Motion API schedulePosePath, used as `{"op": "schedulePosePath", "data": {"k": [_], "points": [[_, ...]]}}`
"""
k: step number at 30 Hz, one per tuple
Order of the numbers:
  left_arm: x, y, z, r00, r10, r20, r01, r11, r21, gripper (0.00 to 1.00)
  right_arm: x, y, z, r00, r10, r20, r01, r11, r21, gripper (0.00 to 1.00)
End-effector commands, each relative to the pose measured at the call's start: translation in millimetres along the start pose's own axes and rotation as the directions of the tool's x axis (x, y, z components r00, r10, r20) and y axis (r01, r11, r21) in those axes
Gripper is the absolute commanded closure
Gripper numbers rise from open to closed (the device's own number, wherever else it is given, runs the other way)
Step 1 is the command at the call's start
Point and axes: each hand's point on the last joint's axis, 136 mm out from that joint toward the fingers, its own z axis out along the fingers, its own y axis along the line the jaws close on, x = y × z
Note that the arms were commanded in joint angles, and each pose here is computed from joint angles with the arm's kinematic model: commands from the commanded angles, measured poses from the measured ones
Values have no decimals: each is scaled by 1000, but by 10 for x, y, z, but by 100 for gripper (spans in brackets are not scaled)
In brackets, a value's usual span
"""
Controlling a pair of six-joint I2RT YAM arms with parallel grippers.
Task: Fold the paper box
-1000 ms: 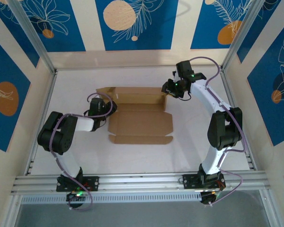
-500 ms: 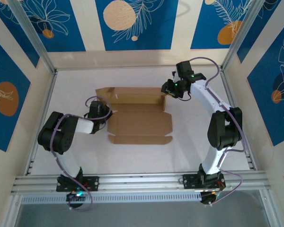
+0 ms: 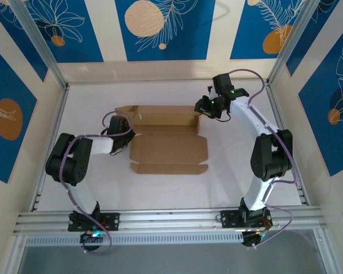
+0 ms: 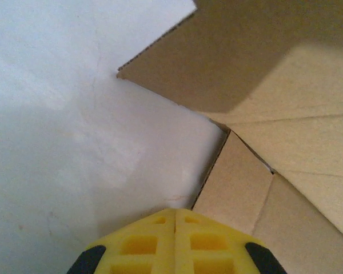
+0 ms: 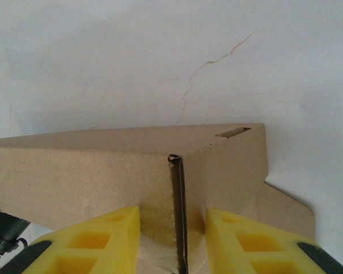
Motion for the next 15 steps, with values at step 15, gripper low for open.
{"op": "schedulePosePath", "data": {"k": [15], "points": [[-253,-2,128,989,-128,-80,128,992,-6,100,399,-151,252,983,10,-185,-1,999,48,64]]}}
